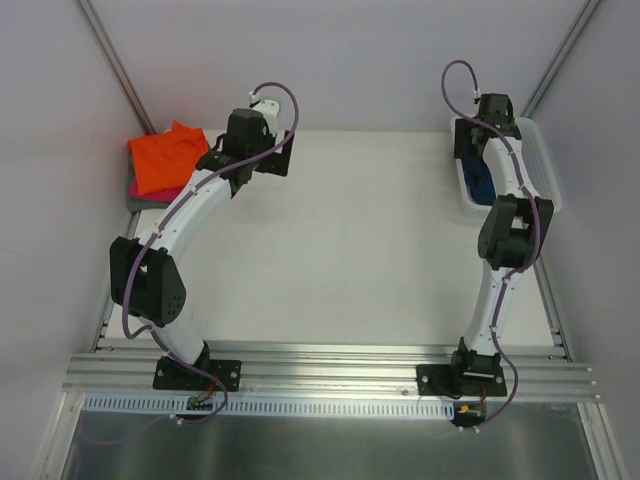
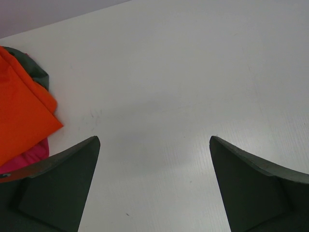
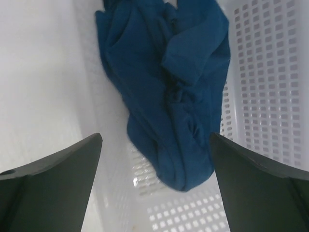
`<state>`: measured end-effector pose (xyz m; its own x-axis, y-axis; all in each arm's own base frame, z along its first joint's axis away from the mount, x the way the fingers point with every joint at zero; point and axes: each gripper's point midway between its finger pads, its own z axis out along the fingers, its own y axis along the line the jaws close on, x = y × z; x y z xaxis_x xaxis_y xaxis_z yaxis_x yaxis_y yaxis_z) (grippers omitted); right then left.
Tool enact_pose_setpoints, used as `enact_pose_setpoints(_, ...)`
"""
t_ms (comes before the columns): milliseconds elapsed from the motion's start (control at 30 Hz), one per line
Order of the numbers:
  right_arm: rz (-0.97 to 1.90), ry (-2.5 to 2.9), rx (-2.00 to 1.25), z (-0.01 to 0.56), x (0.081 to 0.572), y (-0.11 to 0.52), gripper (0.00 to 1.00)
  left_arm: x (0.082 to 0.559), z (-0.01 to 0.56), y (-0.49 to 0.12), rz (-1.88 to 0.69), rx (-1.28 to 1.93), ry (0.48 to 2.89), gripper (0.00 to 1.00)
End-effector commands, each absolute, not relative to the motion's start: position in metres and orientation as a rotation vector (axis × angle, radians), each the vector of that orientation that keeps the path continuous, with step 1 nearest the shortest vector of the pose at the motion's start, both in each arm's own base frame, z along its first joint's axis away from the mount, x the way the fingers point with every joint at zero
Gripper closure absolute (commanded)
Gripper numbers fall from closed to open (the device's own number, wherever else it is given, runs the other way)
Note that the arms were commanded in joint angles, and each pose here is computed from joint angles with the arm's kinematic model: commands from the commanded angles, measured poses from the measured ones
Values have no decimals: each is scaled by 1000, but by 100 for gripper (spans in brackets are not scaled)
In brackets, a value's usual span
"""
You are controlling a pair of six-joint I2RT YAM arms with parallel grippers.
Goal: Fold and stack the t-shirts
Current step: Grab crumpled tshirt from bin with the right arm
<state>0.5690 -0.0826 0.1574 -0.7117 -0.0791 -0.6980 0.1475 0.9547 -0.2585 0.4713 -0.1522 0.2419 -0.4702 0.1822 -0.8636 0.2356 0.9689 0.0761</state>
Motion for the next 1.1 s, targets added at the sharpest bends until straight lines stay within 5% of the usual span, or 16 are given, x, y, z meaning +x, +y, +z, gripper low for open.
enact_pose_setpoints(0,-456,2221,122,181,591,-121,1,457,251,-146,-88,282,2064,1)
enact_pose_setpoints(367,-524,2237,122,138,612,-144,4,441,233,-144,-110,289,2113,1)
enact_pose_setpoints(467,-522,2238,116,131,616,-145,18,440,233,-146,-120,294,2114,1)
enact_pose_setpoints(600,-503,2242,125,129,616,-141,60,438,233,-145,-116,299,2116,1)
enact_pose_setpoints(667,-494,2241,118,131,616,-139,64,437,232,-145,-118,303,2117,1)
enact_pose_setpoints(767,-502,2230,123,140,614,-141,99,434,228,-147,-131,310,2126,1)
enact_pose_setpoints(1067,-390,2186,171,197,590,-133,99,433,227,-154,-167,325,2129,1)
